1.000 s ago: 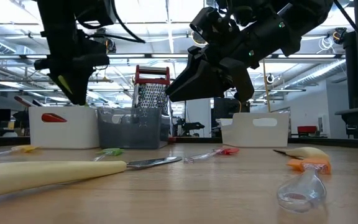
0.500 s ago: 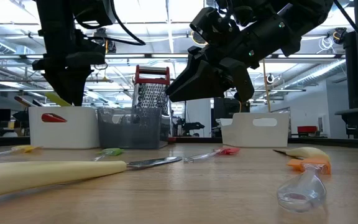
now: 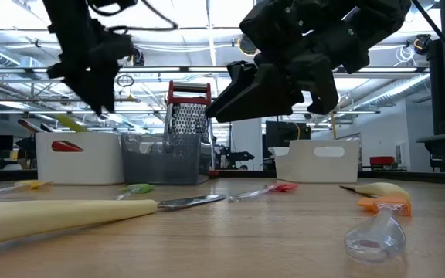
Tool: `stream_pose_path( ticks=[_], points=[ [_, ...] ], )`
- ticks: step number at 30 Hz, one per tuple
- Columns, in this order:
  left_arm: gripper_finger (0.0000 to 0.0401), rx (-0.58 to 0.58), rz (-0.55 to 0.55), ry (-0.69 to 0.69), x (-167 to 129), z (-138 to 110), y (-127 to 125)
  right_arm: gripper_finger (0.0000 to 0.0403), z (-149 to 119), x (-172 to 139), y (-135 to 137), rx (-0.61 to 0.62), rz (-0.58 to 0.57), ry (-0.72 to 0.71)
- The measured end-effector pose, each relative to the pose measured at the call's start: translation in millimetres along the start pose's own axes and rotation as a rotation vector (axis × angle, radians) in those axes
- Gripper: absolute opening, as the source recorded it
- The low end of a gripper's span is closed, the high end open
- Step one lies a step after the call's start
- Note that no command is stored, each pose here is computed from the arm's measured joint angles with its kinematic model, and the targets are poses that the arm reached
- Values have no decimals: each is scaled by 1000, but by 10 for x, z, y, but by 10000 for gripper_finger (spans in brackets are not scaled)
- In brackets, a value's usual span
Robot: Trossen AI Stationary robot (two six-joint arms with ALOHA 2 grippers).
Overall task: Pick & Place Kitchen Items
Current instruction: Put the right yellow knife into the right white bin
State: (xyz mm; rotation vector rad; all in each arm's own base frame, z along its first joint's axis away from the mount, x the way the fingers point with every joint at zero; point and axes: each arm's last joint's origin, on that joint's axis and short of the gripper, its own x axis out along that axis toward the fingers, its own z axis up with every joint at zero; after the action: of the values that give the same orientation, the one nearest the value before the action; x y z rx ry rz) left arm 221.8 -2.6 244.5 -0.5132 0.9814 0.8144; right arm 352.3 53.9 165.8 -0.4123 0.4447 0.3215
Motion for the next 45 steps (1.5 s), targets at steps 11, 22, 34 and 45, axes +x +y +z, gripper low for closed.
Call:
stream_pose_path(
  ticks=[11,22,34,45],
  points=[
    [175,160,-279,-216,-166,76,-314,141,-66,-3,23,-19,20,69],
    [175,192,-279,-220,-171,67,-321,141,-180,-105,147,-255,-126,395],
    [175,160,-254,-224,-130,141,-266,141,-97,-706,407,-87,192,600],
    [175,157,-244,-228,-115,172,-244,141,-76,-831,491,-27,354,605]
  ],
)
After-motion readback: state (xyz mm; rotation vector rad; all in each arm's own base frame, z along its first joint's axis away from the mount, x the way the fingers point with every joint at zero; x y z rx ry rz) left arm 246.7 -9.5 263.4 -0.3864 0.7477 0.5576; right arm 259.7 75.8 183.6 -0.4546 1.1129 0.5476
